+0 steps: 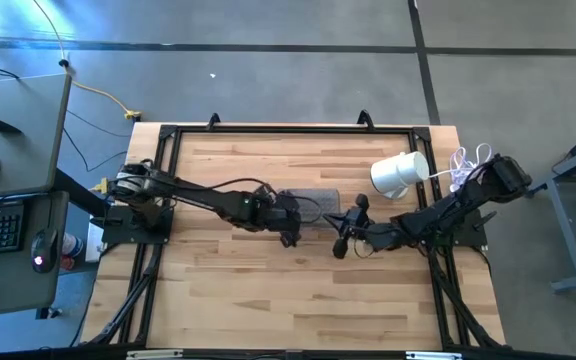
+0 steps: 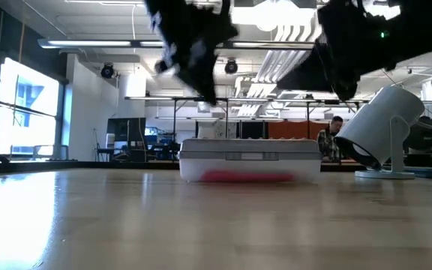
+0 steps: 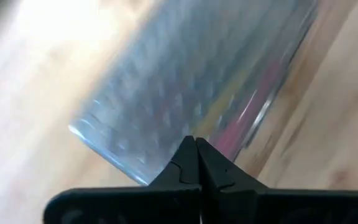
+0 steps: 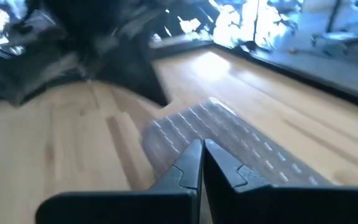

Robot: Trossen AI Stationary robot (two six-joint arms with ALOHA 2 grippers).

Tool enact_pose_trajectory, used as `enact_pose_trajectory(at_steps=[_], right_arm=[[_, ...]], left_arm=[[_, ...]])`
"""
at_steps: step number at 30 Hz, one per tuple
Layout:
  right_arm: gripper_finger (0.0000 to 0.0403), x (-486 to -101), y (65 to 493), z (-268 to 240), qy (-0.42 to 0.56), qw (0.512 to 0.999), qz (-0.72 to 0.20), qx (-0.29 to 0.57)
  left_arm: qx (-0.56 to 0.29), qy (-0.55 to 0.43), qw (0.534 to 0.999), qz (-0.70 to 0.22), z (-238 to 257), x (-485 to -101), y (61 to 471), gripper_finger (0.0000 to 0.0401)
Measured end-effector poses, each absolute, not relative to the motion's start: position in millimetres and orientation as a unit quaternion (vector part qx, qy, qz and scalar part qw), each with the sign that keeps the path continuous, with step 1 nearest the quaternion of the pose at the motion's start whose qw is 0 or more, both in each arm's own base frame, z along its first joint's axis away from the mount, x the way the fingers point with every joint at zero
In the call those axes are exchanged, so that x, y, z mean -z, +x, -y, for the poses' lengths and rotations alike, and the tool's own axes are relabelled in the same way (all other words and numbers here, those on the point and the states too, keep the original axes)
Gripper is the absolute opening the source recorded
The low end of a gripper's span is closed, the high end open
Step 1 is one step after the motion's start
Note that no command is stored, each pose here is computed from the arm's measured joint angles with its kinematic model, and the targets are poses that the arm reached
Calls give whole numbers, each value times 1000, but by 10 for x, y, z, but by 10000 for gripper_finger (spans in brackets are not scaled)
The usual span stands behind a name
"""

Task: Pick & place school supplies into a supply box
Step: Return to Home Position

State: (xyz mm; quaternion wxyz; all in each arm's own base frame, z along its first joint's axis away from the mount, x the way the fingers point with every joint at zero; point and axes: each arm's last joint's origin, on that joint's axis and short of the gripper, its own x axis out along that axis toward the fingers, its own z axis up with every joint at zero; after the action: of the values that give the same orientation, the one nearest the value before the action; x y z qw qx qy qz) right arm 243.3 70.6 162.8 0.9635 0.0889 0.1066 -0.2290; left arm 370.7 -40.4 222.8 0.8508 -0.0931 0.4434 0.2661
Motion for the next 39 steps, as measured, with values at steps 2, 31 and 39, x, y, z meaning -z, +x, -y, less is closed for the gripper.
enact_pose_trajectory(at_steps=[2,31,39], right_arm=[[0,-1713,2445,-758,83,969,-92,212],[0,-2291,1033,-1069,41,989,-100,98],[0,-2297,963,-1124,38,992,-96,76]], left_arm=[[-280,-73,863,-414,463,-2460,3722,21],[-382,-39,814,-435,359,-3592,2004,27],[-279,-101,906,-301,369,-2957,1556,56]])
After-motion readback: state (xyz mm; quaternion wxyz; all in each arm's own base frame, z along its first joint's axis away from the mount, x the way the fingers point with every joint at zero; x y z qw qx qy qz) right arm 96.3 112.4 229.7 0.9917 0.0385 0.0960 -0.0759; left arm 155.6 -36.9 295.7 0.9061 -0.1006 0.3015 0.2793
